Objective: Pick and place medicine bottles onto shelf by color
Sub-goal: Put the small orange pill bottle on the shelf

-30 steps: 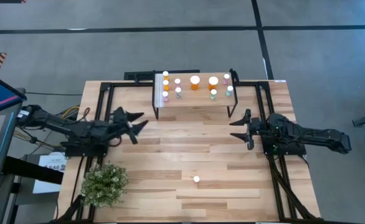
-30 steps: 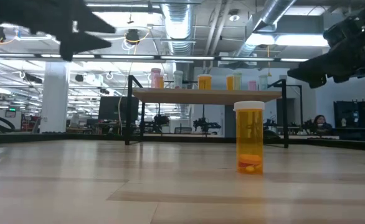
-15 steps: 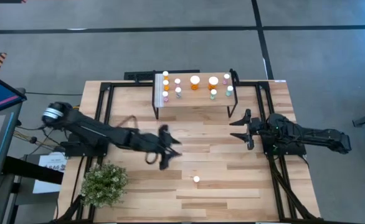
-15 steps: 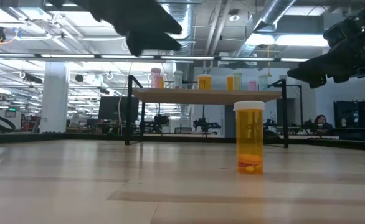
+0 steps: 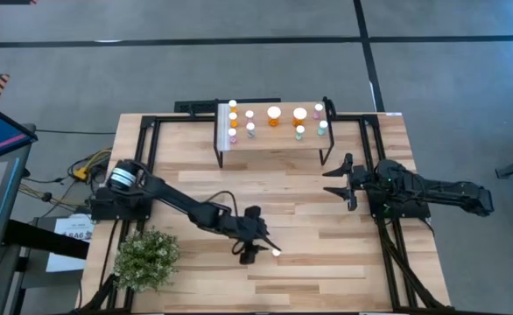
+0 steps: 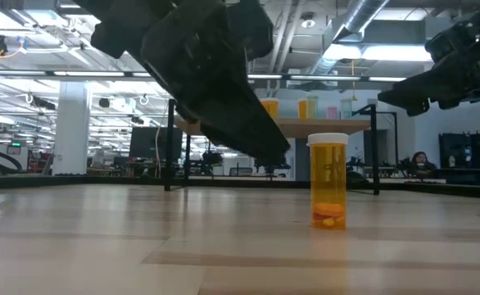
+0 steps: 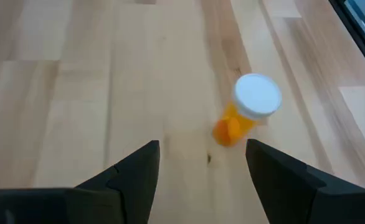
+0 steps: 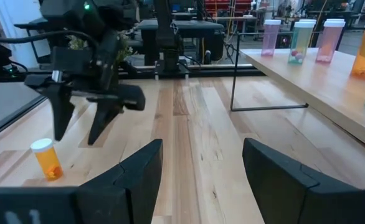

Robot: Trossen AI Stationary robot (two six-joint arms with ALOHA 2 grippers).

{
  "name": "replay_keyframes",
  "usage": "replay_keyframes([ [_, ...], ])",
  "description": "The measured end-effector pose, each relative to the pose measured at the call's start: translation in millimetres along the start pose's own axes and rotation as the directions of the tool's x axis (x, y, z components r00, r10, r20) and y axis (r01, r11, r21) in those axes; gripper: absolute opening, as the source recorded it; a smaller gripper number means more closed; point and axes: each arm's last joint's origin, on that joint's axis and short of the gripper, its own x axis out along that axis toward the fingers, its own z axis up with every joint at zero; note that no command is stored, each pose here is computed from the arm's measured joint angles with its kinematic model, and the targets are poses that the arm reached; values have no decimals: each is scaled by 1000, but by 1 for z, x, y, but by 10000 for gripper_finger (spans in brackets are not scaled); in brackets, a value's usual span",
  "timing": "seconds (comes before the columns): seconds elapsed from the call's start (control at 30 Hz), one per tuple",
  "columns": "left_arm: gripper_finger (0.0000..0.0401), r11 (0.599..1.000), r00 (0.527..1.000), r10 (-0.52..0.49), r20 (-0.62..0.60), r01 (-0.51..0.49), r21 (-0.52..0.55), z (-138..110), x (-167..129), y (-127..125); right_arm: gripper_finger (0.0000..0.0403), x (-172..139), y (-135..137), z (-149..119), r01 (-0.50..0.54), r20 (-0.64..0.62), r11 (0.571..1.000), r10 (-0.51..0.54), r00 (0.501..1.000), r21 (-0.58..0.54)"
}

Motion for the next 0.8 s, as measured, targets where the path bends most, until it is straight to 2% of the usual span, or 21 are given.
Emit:
replay_keyframes([
  [0.27,261,1000,1000,-21,-5,21,10,-1,14,-9,245,0,0,0,0,0,1000,0,1000,0],
  [0.47,284,999,998,-41,49,40,15,3,14,-16,245,0,0,0,0,-1,1000,0,1000,0],
  [0.57,288,998,995,-53,89,52,20,4,18,-18,245,0,0,0,0,-1,1000,0,1000,0],
  [0.8,289,998,995,-59,84,60,-6,-8,35,-16,245,0,0,0,0,2,1000,0,1000,0],
])
